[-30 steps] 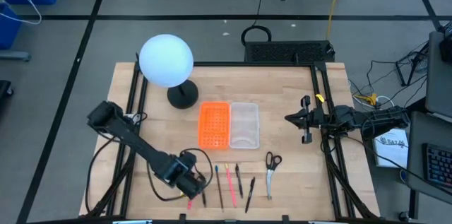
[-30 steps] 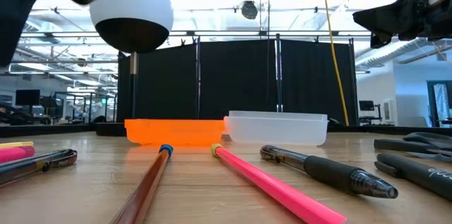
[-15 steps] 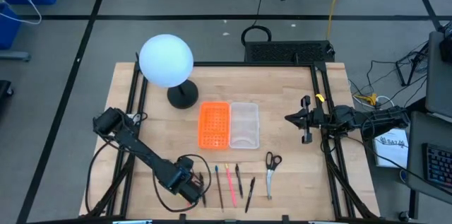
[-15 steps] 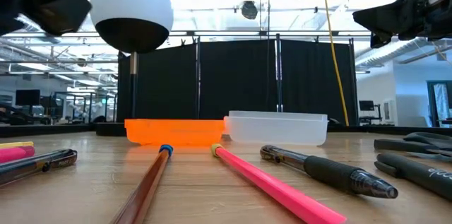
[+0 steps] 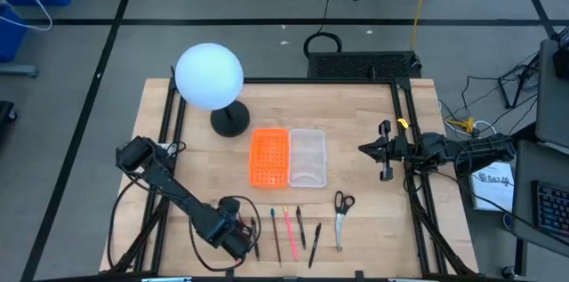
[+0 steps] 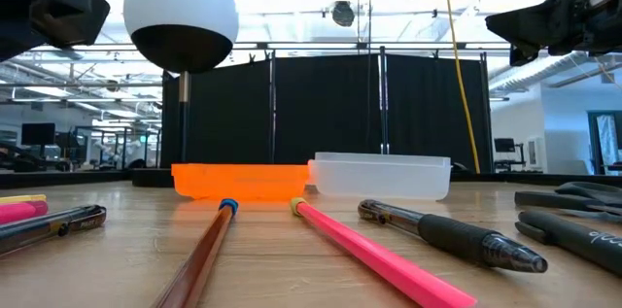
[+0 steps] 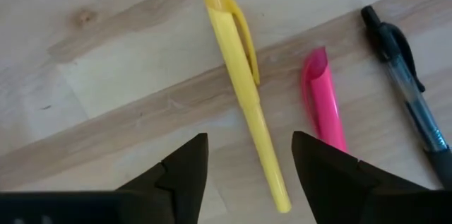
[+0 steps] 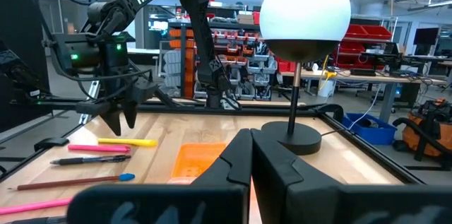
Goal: Pick & place school supplies into a supply box
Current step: Put the yellow pen into the orange supply box
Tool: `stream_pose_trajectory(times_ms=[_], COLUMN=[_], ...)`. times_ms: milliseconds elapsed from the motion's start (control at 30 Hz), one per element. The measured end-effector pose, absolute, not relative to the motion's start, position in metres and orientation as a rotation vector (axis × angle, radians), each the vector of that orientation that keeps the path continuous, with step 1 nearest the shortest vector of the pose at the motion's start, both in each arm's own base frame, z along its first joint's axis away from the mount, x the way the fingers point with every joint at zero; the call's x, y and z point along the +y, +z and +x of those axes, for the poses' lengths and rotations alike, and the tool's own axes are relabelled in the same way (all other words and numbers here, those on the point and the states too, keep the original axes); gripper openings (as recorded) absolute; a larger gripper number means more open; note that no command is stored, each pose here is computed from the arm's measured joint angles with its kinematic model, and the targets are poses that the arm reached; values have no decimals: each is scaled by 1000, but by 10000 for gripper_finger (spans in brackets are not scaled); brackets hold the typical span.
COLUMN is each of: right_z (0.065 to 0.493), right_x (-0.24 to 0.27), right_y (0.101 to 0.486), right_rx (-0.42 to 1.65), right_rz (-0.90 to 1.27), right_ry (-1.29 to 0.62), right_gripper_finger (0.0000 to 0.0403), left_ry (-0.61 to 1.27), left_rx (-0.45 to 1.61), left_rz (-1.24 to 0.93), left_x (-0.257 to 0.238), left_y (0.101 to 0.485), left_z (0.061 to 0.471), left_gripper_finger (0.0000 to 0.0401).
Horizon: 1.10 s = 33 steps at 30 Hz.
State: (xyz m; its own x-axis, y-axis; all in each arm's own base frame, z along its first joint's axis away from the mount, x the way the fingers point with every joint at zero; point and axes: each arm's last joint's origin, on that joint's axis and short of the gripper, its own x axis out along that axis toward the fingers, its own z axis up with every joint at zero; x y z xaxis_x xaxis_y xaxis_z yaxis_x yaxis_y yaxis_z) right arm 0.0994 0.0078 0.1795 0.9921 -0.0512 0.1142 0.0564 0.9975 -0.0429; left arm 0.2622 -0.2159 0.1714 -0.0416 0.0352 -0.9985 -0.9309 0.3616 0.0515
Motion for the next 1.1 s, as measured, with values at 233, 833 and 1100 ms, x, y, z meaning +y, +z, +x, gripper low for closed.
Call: stream_pose_trajectory(times_ms=[233,833,1100], right_z=[99,100,100], right_x=[8,8,8], right_y=[179,179,179], right_rx=[-113,-108,-108], right_rz=[-46,-47,-47], right_ry=[-54,-55,-55], right_gripper_finger=[0,0,0], left_ry=[1007,1001,998], left_rx=[1366,1461,1426], left_rz=[-888,-835,-857], left_x=[-214,-213,-211], left_y=[166,131,129], left_z=[265,280,285], left_gripper_finger=[214,203,70])
